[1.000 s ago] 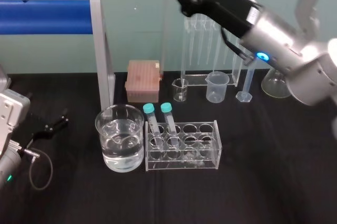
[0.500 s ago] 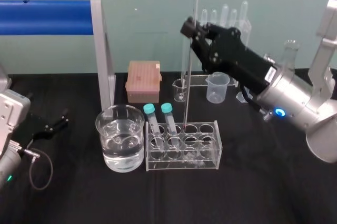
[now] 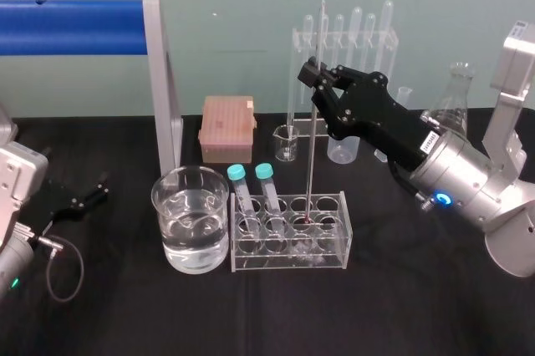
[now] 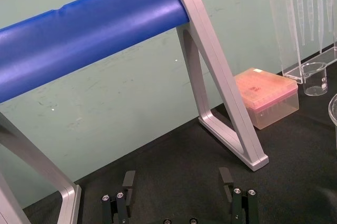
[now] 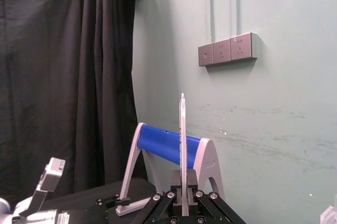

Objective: Hold the thermometer with one hand and immerse one end into the beaker, then reinsert it into the test tube rack.

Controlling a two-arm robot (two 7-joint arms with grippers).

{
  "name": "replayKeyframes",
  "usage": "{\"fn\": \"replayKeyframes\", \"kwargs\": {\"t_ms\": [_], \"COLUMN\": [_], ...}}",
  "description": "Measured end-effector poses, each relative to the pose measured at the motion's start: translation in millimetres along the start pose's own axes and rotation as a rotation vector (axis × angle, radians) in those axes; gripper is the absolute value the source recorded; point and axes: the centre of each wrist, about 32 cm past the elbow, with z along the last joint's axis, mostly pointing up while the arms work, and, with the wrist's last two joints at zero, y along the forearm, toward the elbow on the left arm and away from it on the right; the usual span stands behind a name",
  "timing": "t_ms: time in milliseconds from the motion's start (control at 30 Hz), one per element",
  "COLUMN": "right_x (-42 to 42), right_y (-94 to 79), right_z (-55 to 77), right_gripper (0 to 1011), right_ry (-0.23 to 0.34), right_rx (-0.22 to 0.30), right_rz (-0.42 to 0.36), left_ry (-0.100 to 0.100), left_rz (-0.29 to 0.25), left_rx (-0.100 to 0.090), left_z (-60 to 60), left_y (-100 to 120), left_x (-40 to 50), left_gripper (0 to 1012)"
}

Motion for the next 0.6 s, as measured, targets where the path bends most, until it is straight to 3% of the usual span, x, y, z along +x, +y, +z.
{"fn": "replayKeyframes", "kwargs": {"t_ms": [300, 600], "right_x": [4.1, 6.9], "right_y": [8.6, 13.5], "right_z": [-15.6, -31.0], "right_gripper": [57, 57], "right_ry": [0.025, 0.016], "right_rx": [0.0, -0.038], "right_rz": [0.005, 0.037], "left_ry": [0.0, 0.0], "left_rz": [0.0, 0.0], "left_rx": [0.0, 0.0], "left_z": [0.0, 0.0], "left_y": [0.0, 0.0], "left_x": [0.0, 0.0], "left_gripper": [1008, 1008]}}
